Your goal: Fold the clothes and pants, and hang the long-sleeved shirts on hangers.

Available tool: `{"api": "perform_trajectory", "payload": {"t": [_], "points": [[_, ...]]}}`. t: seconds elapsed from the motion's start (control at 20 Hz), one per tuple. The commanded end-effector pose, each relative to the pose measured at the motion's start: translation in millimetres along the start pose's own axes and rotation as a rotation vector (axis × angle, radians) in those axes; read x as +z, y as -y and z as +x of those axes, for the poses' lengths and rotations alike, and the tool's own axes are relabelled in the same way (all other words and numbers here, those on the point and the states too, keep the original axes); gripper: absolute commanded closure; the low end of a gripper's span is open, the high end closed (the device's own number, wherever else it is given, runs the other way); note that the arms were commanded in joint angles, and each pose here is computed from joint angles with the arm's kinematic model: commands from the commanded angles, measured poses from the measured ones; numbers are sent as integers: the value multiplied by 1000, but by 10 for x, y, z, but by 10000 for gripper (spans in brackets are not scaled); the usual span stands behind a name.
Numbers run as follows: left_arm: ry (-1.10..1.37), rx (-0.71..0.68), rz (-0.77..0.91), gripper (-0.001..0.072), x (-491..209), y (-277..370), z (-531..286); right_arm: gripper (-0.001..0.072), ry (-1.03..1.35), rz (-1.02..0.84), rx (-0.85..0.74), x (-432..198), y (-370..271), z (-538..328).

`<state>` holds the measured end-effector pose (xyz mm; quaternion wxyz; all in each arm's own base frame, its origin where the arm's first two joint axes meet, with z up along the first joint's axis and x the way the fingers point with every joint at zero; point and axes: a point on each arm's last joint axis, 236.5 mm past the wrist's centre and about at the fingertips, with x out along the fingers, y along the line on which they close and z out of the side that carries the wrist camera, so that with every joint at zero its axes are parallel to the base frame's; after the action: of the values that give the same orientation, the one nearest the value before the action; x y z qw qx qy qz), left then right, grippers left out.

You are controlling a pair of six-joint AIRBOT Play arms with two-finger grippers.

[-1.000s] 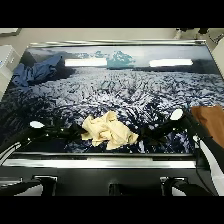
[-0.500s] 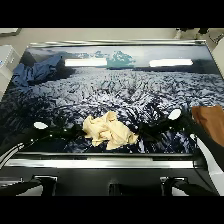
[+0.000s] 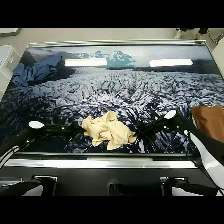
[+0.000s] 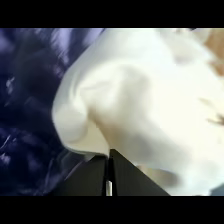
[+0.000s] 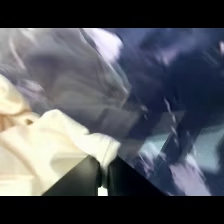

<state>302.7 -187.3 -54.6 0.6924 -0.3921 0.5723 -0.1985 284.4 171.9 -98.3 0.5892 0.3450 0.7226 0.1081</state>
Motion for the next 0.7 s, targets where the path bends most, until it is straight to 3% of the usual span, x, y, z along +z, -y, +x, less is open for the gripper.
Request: {"api": "perform_trajectory", "payload": {"t": [0.0,0.15,0.3,0.45,0.65], "points": [[205,-76,217,688,519,600,-554,673,157,-228,-67,293,-255,-500],[614,-157,526,688,1133,1780,-2007,673,621,-529,-246,757,-946,-2081],[1017,-207,781,688,890,2972,-3657,672,1214,-674,-287,360,-1801,-4132],[1316,-273,944,688,127,3749,-4672,672,1529,-757,-181,-535,-2202,-5142],[1596,-387,1013,687,-742,4155,-5422,672,1722,-820,78,-1517,-2445,-5622]]}}
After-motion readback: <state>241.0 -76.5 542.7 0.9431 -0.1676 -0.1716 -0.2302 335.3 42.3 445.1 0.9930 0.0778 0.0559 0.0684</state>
